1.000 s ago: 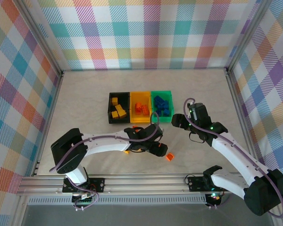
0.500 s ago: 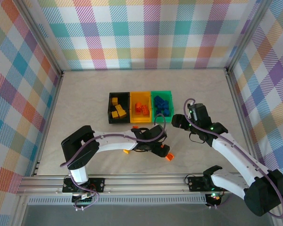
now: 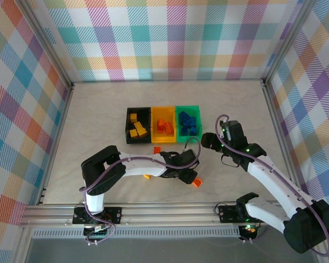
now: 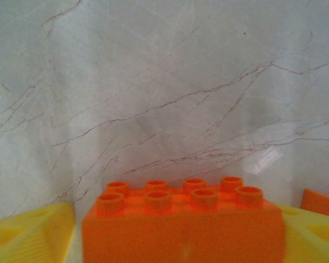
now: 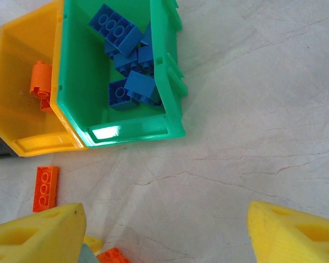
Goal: Sort the legos into containers by color
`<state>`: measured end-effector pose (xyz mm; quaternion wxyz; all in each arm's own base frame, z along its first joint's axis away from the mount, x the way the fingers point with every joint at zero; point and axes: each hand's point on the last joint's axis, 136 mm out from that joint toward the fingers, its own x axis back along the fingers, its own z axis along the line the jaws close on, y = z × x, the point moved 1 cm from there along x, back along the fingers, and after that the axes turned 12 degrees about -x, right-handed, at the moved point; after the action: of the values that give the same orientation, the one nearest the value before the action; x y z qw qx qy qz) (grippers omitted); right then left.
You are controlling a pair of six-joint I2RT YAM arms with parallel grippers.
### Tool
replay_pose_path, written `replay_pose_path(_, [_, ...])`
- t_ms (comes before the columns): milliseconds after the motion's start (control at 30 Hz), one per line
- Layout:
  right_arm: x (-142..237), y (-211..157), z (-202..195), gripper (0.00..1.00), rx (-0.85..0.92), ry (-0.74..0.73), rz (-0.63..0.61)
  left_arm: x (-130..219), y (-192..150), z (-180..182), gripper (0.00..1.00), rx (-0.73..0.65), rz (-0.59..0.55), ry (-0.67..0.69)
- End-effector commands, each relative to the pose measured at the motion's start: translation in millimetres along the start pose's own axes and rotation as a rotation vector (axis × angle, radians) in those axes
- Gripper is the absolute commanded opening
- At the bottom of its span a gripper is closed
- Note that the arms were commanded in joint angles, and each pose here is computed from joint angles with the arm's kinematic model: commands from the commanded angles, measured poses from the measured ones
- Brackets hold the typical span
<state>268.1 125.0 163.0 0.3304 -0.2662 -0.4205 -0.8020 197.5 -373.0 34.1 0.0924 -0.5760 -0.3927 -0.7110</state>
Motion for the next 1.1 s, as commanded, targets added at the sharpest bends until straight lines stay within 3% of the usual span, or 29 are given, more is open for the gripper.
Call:
replay_pose_path(0, [2,0,1,0.77,-0.004,0.022,-0.006,6,20,-8,0.77,-0.014,-0.08,-0.019])
replay_pose_path(267, [0,1,-1,0.77,-0.015,0.018,-0.008,13,23,-9,0.58,-0.014,-0.098,-0.033])
replay_pose_path(433, [2,2,-1,0.77,-0.019,0.023,-0.014,34,29,5,0.56,0.02,-0.14,0.008])
replay_pose_path(533, [2,2,-1,0.77,-0.021,0.026,-0.012,61,45,32,0.55,0.082,-0.213,0.057])
replay_pose_path(700, [2,2,-1,0.77,-0.026,0.032,-0.015,94,56,108,0.55,0.236,-0.261,0.19])
replay_pose_path(867, [2,0,0,0.78,-0.027,0.04,-0.005,84,72,170,0.55,0.375,-0.247,0.25])
replay_pose_path(1067, [-1,-7,-1,0.77,-0.023,0.042,0.031,63,95,210,0.55,0.451,-0.217,0.311])
